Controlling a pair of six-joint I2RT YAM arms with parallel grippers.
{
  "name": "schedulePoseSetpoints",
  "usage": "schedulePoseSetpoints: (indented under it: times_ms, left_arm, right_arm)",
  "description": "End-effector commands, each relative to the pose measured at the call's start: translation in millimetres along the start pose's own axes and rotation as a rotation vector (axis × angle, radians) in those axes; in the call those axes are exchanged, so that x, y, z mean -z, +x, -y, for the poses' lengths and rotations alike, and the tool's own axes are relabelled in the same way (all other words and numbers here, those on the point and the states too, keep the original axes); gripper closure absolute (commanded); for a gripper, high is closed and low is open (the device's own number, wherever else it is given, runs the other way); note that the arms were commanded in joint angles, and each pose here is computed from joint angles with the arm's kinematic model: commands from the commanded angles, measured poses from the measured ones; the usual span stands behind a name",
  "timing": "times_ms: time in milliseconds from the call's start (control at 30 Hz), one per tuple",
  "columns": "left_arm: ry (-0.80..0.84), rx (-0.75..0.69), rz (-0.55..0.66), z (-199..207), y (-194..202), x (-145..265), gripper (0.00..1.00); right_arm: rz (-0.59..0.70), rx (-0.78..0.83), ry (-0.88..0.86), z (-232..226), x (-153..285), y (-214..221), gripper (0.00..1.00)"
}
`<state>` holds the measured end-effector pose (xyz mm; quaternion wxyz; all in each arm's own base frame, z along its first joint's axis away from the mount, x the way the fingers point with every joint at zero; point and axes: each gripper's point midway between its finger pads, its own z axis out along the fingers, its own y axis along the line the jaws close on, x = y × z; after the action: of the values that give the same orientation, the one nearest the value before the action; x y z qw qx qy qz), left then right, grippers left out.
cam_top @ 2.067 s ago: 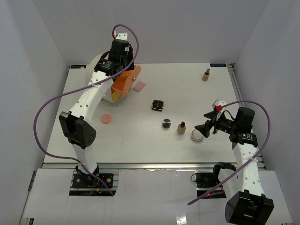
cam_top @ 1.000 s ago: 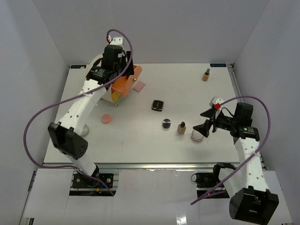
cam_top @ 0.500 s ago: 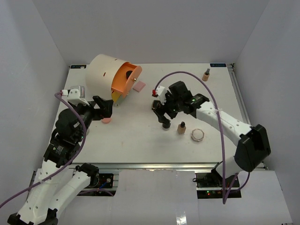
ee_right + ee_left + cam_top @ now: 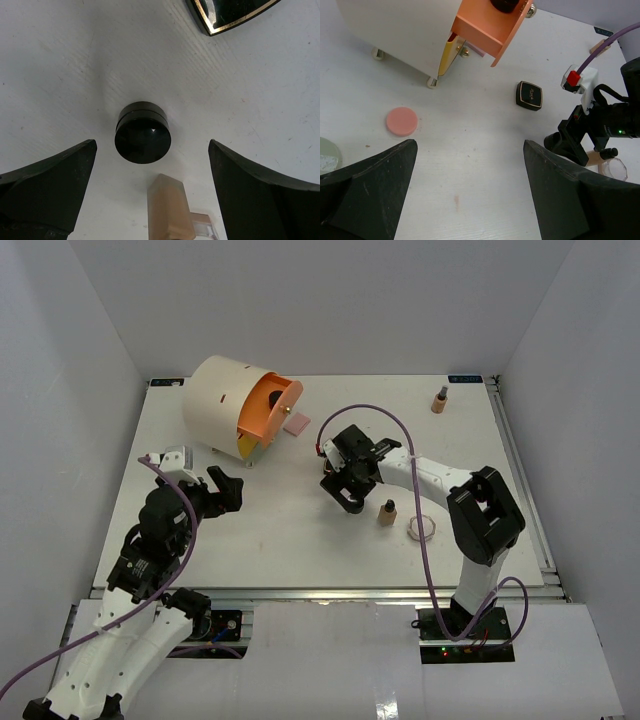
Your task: Organize the makeup
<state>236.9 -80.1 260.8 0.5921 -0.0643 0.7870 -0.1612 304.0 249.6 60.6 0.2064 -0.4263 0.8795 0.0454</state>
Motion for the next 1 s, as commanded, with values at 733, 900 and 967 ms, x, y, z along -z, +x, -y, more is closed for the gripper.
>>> schedulePoseSetpoints:
  times_ms: [733, 900, 967]
  left_arm:
    - [-0.017, 0.012, 0.043, -5, -3, 0, 0.02]
    - [-0.018, 0.015, 0.056, -6, -6, 2, 0.02]
    - [-0.018, 0.018, 0.063, -6, -7, 3, 0.02]
  right_arm:
    - [-0.011, 0.011, -0.226, -8, -6, -9, 0.79]
    - [0.221, 0.210, -0.381, -26, 55, -67, 0.87]
    - [0.372, 0.287, -0.434, -33, 93, -103, 0.89]
